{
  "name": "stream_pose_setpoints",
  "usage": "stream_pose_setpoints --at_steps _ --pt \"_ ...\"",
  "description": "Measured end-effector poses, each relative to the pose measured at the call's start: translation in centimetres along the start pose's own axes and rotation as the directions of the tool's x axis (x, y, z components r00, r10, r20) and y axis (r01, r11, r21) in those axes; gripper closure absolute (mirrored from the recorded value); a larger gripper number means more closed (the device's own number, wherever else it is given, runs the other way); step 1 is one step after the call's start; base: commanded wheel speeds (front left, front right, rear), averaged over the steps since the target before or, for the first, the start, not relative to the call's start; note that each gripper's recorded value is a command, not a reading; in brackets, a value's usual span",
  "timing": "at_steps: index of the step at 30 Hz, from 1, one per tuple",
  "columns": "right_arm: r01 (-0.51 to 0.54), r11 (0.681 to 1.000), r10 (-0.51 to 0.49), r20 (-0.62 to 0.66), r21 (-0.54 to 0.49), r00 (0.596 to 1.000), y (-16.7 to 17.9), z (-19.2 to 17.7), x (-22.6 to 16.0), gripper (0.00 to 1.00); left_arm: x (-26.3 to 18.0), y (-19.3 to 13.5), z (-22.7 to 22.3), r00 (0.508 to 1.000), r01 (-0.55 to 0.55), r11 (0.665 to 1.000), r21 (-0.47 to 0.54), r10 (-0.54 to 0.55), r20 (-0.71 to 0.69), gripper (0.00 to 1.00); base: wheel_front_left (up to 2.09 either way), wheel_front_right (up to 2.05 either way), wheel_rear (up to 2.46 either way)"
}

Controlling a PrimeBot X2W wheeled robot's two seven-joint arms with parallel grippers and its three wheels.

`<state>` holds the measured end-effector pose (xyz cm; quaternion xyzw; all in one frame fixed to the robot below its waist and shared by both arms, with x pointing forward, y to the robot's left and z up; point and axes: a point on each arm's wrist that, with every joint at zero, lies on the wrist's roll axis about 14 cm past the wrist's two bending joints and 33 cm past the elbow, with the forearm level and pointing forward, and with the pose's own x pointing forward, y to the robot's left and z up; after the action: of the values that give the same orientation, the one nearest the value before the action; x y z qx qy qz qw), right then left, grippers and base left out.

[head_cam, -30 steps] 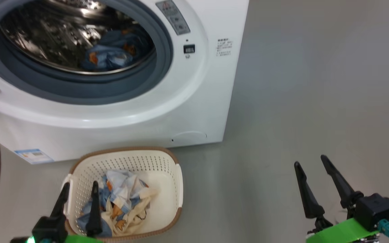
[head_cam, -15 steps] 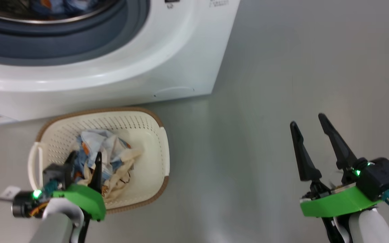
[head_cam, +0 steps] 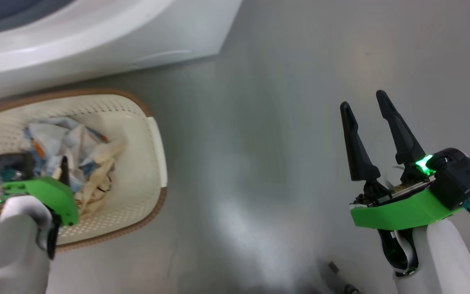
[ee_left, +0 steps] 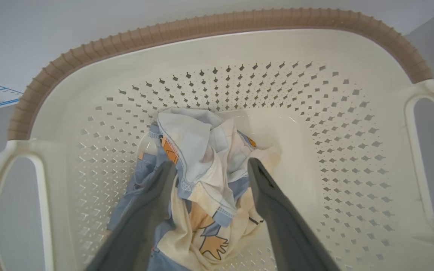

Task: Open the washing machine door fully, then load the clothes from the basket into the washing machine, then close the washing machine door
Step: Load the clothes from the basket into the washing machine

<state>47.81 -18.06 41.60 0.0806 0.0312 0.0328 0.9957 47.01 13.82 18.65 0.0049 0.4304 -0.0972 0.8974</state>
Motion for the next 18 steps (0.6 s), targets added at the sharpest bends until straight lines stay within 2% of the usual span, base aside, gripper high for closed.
stream_pose_setpoints --at_steps 9,18 --pt "0.061 0.998 -0.06 -0.069 0.008 0.996 -2.5 -3.3 0.5 0.0 5.7 0.5 -3.1 0.993 -0.008 0.999 -0.033 0.004 -0.119 0.0 0.0 0.0 0.0" --pt "0.091 0.996 -0.091 -0.14 -0.004 0.986 -4.0 -6.4 0.6 0.0 9.9 0.5 -6.9 0.971 -0.001 1.0 0.016 0.005 -0.24 0.0 0.0 0.0 0.0"
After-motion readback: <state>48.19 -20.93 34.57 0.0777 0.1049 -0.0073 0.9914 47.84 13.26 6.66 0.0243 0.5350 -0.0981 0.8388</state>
